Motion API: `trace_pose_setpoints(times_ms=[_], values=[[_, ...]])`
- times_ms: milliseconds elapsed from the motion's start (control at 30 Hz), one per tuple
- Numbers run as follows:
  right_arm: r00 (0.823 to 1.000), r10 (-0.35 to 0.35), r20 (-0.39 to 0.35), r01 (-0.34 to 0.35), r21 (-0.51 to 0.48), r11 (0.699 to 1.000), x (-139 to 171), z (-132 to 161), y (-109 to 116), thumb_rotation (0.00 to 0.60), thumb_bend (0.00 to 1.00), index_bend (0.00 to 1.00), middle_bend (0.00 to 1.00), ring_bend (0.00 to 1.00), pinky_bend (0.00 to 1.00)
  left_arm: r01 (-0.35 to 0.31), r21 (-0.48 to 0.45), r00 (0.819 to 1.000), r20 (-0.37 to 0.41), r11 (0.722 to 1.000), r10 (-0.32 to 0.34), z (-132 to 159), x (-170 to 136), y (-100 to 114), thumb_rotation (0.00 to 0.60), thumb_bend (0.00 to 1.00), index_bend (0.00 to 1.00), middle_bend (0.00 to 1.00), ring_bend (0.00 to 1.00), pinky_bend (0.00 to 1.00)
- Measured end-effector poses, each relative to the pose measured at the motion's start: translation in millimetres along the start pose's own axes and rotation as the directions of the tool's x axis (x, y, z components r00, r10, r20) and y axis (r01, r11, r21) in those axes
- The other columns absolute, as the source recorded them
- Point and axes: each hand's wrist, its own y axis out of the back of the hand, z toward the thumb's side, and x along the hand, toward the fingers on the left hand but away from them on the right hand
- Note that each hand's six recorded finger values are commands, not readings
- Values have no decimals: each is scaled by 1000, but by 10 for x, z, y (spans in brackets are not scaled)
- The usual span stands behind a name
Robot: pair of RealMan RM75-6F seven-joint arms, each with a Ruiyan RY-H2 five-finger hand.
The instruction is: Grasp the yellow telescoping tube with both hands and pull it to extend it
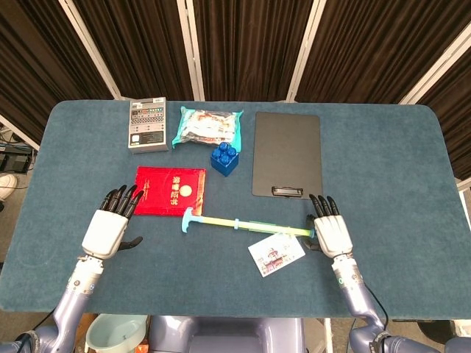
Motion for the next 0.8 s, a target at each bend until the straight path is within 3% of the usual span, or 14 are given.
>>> trace_pose_setpoints(times_ms=[467,800], values=[[999,40,-5,-40,-11,999,7,-17,-96,600,398,676,93,0,0,50,24,999,12,998,-51,50,79,-182,600,45,0,22,22,136],[1000,29,-5,-29,-4,1000,-7,-25,-63,600,464,745,114,0,0,50,24,999,11,998,-50,50,92,-189,600,44,0,22,23,136]])
